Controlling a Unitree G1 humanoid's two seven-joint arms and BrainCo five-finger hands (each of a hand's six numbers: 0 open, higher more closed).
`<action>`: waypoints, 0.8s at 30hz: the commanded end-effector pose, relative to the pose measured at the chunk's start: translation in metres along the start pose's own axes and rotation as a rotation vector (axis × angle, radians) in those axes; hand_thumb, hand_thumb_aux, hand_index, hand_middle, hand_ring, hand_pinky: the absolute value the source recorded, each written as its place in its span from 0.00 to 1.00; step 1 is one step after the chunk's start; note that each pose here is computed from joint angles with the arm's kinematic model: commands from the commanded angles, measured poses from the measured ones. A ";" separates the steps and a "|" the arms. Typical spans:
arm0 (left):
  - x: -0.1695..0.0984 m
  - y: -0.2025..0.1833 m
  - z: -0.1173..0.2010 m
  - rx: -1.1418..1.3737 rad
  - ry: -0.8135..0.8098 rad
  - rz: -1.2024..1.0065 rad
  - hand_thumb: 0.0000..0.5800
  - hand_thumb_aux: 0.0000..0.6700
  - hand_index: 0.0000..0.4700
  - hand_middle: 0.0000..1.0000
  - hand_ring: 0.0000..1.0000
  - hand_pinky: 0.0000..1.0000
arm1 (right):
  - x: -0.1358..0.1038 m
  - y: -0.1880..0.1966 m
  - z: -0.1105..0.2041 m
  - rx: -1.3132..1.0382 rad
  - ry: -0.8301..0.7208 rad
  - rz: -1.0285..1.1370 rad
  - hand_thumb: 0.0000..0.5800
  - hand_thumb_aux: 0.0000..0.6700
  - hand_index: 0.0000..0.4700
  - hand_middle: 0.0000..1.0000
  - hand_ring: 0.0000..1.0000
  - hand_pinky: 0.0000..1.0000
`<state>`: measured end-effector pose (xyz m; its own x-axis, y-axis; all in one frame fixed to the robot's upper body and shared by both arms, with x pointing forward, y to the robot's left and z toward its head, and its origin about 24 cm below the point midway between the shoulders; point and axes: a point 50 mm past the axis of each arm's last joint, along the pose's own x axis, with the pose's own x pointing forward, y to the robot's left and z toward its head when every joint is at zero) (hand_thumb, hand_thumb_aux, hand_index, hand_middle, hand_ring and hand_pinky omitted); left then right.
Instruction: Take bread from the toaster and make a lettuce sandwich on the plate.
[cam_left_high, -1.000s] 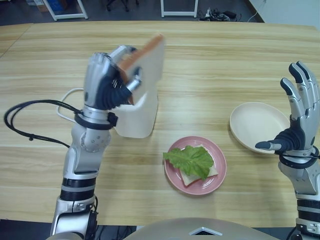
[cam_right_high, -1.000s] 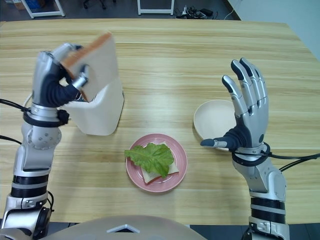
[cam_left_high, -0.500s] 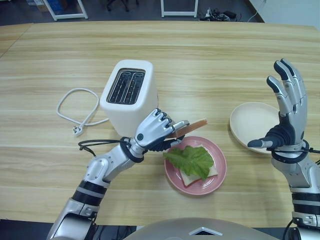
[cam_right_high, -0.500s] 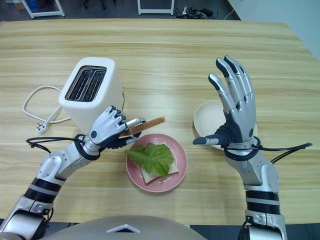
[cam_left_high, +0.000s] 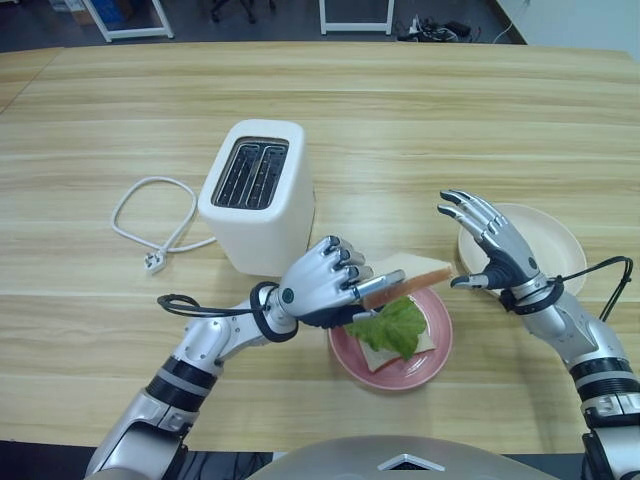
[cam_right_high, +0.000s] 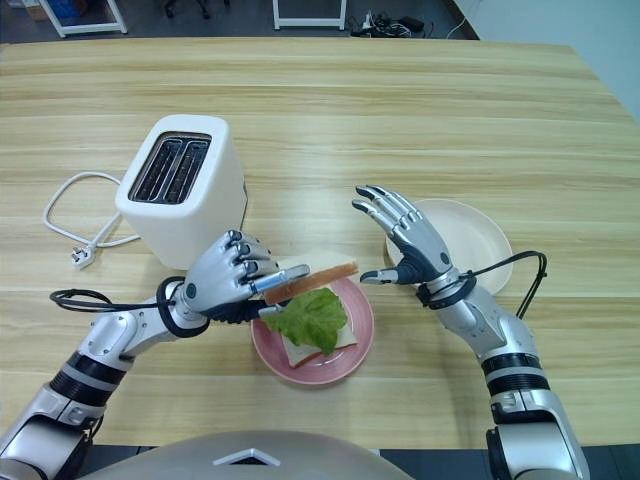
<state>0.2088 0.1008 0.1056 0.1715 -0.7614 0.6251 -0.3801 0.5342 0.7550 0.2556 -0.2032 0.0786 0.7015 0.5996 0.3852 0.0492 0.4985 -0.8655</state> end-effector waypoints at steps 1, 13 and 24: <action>-0.014 -0.013 0.000 -0.003 -0.009 -0.093 1.00 1.00 1.00 1.00 1.00 1.00 | 0.000 -0.004 0.006 0.037 -0.048 0.021 0.00 0.00 0.00 0.00 0.00 0.00; -0.027 -0.040 0.012 -0.048 -0.043 -0.173 1.00 1.00 1.00 1.00 1.00 1.00 | -0.002 -0.019 0.033 0.156 -0.189 0.040 0.00 0.00 0.00 0.00 0.00 0.00; -0.039 -0.053 0.026 -0.098 -0.070 -0.245 1.00 1.00 1.00 1.00 1.00 1.00 | -0.035 0.010 0.026 0.162 -0.082 0.650 0.00 0.00 0.00 0.00 0.00 0.00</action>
<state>0.1992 0.0902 0.0424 0.1823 -0.8728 0.4528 -0.2464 0.4053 0.8804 0.2161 -0.2013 0.0682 0.5206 0.8486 -0.0937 -0.4322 0.1673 -0.8861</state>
